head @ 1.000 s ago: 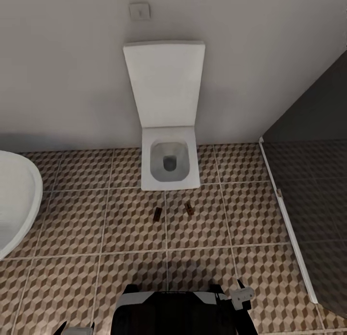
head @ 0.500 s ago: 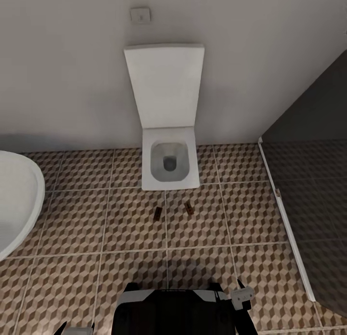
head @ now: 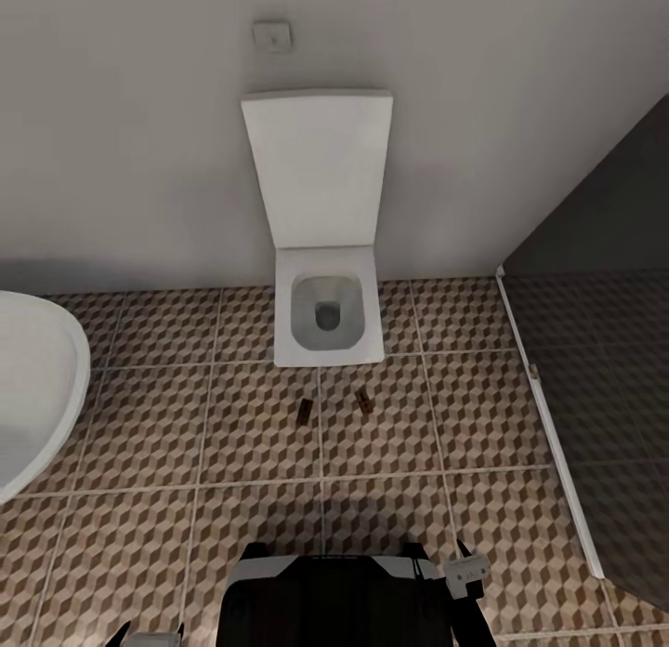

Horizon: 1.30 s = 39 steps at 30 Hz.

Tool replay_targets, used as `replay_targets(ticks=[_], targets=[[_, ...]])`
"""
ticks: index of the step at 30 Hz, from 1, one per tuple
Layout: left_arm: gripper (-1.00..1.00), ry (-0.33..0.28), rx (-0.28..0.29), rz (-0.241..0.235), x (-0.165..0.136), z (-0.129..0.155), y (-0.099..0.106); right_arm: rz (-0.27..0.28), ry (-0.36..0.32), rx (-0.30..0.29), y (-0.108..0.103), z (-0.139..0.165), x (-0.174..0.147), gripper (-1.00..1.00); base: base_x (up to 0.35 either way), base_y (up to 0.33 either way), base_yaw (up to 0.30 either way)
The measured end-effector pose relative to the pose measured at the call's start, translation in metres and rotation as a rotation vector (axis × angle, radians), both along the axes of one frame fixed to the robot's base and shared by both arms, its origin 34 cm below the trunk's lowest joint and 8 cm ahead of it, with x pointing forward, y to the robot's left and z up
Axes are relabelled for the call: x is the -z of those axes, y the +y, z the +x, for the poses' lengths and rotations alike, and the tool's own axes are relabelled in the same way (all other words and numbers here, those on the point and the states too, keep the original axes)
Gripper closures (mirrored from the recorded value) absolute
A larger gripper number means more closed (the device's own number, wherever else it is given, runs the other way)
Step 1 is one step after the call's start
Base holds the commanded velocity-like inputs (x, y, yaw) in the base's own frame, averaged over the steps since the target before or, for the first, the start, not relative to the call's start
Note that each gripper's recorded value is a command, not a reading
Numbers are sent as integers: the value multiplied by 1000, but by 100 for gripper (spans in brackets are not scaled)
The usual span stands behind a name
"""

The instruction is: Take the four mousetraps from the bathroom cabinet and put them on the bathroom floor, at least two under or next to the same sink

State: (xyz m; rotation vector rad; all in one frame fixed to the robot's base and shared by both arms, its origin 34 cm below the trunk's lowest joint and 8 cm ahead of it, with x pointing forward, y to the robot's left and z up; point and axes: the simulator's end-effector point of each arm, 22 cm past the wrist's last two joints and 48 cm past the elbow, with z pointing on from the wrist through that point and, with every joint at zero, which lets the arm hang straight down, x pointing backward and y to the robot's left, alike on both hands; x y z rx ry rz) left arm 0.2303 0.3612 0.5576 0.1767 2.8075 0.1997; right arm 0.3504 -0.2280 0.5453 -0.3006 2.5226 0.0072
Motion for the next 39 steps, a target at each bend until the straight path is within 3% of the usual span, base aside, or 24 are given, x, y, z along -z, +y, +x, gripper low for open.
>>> replay_targets(ticks=[39], targets=[[-100,17,-12,-5,-15,-17,-9,-6,-4,2,-5,-9,-17,-100,0,0,0]])
